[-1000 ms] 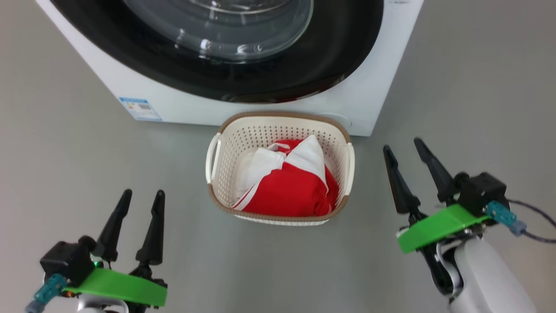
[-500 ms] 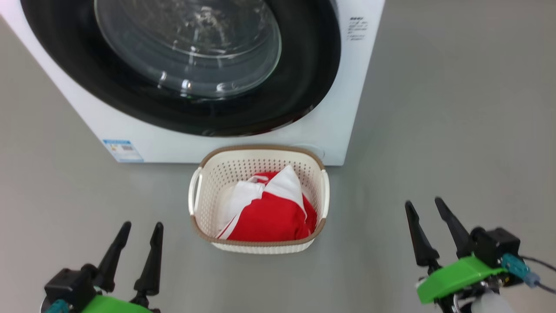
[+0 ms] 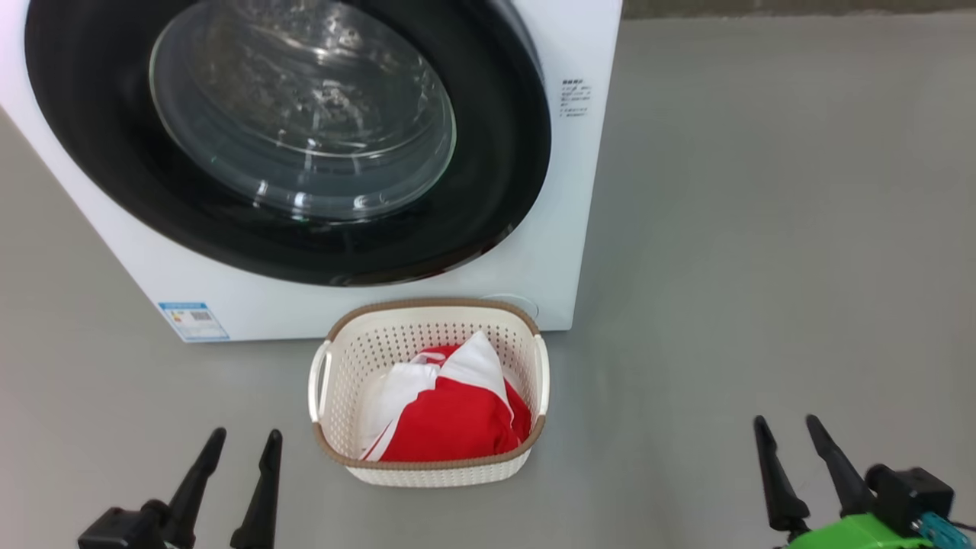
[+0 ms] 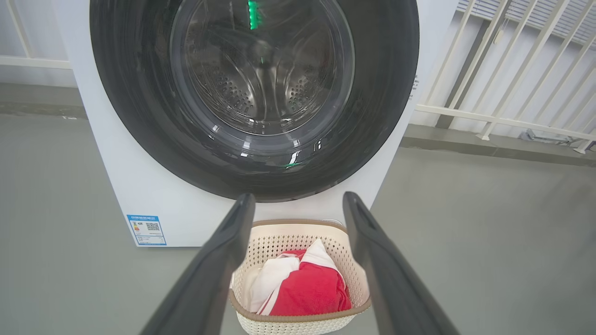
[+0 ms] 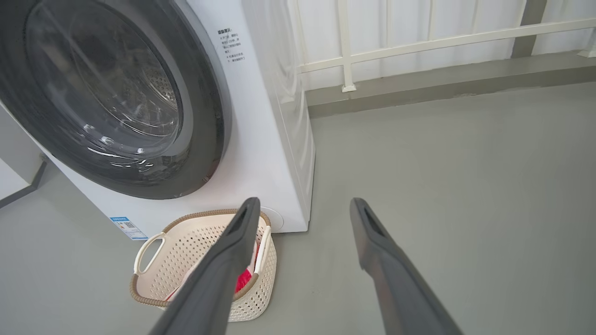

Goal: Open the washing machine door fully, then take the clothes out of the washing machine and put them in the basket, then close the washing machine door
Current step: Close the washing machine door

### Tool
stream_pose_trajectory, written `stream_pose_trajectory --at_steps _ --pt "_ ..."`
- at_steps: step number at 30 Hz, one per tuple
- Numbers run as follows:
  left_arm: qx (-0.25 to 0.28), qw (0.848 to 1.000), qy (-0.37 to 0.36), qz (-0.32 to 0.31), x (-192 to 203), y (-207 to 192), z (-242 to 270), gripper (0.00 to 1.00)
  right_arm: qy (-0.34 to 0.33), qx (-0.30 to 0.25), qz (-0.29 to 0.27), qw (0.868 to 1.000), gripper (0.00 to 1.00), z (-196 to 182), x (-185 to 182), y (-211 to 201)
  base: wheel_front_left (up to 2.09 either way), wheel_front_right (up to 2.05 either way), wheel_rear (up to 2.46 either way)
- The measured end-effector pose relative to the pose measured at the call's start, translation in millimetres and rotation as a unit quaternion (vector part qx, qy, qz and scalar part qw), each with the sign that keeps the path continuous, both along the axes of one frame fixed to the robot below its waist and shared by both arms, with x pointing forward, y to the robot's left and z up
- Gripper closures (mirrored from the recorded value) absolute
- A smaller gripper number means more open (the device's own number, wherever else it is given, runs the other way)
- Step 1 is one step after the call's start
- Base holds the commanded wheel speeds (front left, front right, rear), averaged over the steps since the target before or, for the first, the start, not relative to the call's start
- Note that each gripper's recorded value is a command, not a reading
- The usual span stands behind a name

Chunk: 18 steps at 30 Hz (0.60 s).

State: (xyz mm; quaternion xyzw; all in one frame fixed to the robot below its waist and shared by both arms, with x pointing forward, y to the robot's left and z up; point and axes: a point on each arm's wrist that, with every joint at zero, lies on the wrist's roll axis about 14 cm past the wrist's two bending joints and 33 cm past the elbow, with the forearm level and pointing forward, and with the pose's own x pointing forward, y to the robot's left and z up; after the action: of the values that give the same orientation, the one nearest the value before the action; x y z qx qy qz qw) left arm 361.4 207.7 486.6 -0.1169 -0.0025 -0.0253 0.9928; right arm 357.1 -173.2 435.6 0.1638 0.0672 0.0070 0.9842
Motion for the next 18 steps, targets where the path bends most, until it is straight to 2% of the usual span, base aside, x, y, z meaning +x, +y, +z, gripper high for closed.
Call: stream_pose_trajectory --at_steps 7,18 --pt "0.0 1.0 -0.004 -0.006 -6.1 -3.5 2.4 0.0 0.004 -0.001 -0.029 1.0 0.0 -1.8 -20.4 -17.7 0.0 0.0 0.0" --pt "0.002 1.0 -0.002 -0.005 -8.6 -3.2 0.5 0.0 -0.004 -0.002 -0.042 0.999 0.0 2.9 -24.9 -25.8 0.0 0.0 0.0"
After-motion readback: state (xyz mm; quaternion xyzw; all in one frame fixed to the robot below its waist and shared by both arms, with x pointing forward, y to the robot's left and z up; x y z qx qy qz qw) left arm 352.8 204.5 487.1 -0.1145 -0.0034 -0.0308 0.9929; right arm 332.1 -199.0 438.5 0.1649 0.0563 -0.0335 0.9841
